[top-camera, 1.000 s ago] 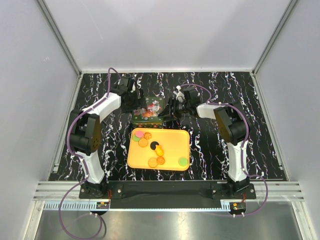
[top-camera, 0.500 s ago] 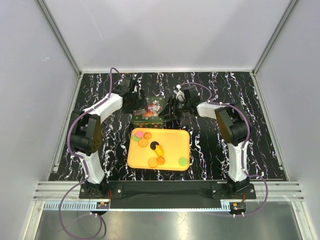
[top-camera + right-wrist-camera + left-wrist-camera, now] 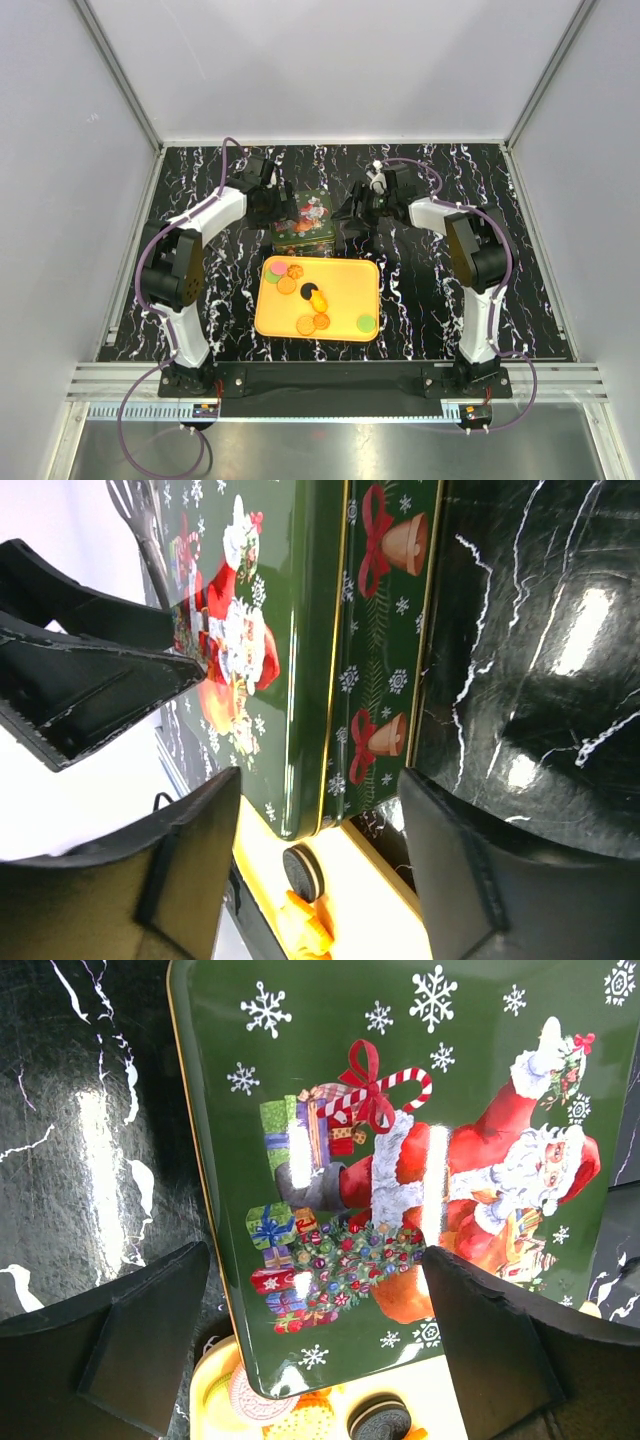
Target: Pack the cookies
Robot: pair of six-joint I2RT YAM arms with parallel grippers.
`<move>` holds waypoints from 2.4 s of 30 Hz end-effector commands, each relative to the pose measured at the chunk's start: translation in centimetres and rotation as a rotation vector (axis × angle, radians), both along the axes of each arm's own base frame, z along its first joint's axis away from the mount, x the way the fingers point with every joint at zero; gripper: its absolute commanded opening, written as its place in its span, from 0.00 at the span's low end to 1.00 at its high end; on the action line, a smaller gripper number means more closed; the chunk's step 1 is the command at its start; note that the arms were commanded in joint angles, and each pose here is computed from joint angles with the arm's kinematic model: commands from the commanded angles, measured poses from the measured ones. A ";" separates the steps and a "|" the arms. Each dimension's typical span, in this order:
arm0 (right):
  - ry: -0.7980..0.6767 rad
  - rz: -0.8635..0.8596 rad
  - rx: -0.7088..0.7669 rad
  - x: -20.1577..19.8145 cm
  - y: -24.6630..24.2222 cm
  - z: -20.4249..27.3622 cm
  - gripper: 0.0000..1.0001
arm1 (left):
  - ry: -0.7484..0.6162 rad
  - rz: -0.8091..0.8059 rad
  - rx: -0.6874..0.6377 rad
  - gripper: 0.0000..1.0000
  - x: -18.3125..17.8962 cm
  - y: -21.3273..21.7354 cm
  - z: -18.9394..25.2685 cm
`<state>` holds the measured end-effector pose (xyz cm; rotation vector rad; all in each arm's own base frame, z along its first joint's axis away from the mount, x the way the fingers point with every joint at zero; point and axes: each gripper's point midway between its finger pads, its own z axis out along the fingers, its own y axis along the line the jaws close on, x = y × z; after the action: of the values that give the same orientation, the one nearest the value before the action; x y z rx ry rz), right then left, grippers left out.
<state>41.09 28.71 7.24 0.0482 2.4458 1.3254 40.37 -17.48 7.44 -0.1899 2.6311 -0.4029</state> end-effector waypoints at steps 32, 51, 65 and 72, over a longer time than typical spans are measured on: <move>0.139 0.075 0.290 -3.2 5.6 -1.8 0.00 | -0.067 -0.009 -0.038 0.94 1.7 -0.9 3.1; 0.056 0.096 0.292 -2.4 5.6 2.6 0.00 | -0.125 0.020 -0.068 0.91 1.7 0.7 5.8; 0.072 0.093 0.293 -2.0 5.7 1.6 0.00 | -0.219 -0.077 -0.591 0.13 -1.1 -2.7 8.1; 0.092 0.088 0.282 -2.2 5.4 0.5 0.00 | -0.050 0.004 -0.656 0.08 -2.9 -3.1 0.7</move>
<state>38.03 34.24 7.71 0.0946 2.3653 1.7403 36.40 -19.90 8.02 -0.3917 2.4286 -1.1554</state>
